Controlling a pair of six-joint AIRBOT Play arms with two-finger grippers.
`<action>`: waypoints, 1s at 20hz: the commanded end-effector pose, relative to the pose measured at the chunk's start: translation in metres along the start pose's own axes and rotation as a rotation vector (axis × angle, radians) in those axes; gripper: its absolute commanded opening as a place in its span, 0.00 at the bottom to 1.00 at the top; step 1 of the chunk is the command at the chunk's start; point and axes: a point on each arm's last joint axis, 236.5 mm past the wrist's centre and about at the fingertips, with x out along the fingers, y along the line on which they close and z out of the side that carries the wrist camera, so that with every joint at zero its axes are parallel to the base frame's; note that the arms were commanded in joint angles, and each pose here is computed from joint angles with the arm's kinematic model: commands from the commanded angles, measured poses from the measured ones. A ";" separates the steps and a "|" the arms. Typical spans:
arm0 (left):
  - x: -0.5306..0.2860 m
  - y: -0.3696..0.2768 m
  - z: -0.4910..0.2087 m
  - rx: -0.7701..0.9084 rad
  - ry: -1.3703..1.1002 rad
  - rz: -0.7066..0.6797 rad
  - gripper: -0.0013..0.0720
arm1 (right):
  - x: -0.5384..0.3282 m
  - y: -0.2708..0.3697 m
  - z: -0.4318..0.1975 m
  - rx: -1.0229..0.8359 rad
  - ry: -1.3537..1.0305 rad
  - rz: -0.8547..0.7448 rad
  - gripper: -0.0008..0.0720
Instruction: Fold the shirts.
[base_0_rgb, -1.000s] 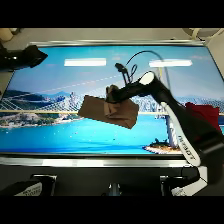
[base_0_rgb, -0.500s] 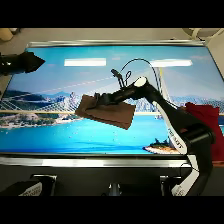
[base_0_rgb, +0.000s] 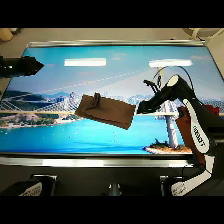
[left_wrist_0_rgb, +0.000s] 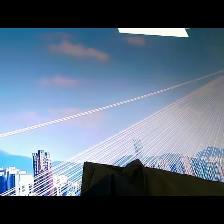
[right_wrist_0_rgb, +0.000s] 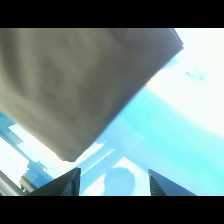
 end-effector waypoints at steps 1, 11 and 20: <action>0.000 0.001 0.000 0.004 0.001 0.005 0.05 | 0.034 0.012 0.012 0.121 -0.118 0.099 0.58; 0.000 -0.001 0.000 -0.004 -0.001 -0.003 0.05 | 0.028 0.065 0.063 -0.024 -0.294 0.235 0.04; 0.000 -0.001 0.002 -0.003 -0.008 -0.002 0.05 | -0.255 -0.003 0.032 -0.087 -0.535 -0.057 0.04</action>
